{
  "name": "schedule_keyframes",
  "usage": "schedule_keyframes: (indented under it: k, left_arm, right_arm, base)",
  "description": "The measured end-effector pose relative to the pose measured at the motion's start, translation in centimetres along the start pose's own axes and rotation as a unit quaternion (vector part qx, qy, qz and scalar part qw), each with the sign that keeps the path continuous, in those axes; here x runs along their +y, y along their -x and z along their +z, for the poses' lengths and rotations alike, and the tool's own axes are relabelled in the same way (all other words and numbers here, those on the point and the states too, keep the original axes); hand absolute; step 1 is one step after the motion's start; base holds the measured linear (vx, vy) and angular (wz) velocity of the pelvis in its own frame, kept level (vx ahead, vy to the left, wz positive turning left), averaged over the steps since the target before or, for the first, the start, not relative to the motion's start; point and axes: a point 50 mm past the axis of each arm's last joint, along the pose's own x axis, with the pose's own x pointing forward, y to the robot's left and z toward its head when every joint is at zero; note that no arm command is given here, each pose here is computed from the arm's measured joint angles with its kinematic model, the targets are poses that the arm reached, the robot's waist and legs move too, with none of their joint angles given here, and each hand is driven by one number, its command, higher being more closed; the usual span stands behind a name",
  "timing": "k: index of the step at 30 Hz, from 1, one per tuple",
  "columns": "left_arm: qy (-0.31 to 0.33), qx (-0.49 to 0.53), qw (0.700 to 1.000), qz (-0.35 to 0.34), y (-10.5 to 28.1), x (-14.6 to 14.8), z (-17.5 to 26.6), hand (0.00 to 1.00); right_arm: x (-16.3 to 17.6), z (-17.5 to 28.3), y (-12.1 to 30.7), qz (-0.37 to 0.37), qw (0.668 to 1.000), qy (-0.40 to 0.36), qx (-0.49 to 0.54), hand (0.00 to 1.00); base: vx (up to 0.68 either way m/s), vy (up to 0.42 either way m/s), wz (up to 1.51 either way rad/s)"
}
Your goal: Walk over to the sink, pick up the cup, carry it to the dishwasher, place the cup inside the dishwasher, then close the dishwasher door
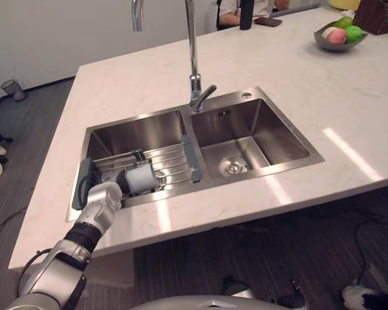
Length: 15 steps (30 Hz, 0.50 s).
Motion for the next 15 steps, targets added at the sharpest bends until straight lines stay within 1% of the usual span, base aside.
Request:
schedule_keyframes:
  k: [3,5,9,11,14,15]
  left_arm:
    - [0.058,-0.021,0.998,0.01,0.4,-0.2,0.5,1.0]
    - [0.084,-0.044,0.995,0.017,0.8,-0.3,1.2,1.0]
    - [0.159,-0.081,0.983,0.031,1.6,0.0,2.1,1.0]
    - [0.182,-0.095,0.978,0.032,1.8,-0.1,2.6,1.0]
    - [0.245,-0.12,0.962,0.031,2.5,-0.2,3.4,1.0]
    - [0.284,-0.133,0.949,0.037,3.0,-0.3,3.7,1.0]
  right_arm:
    - [0.3,-0.1,0.1,0.001,1.0,-0.005,0.003,0.0]
    - [0.7,-0.1,0.3,0.005,1.0,-0.014,0.008,0.0]
    - [1.2,-0.3,0.5,0.01,1.0,-0.018,0.014,0.0]
    - [1.3,-0.5,0.5,0.011,0.999,-0.023,0.02,0.0]
    - [1.6,-1.0,0.6,0.015,0.997,-0.061,0.04,0.0]
    - [1.8,-1.1,0.7,0.014,0.994,-0.096,0.051,0.0]
  base:
    - [0.02,-0.013,0.07]
    - [0.01,-0.018,0.19]
    - [0.01,-0.017,0.11]
    - [0.02,-0.012,0.15]
    - [0.0,-0.015,0.1]
    - [-0.01,-0.017,0.06]
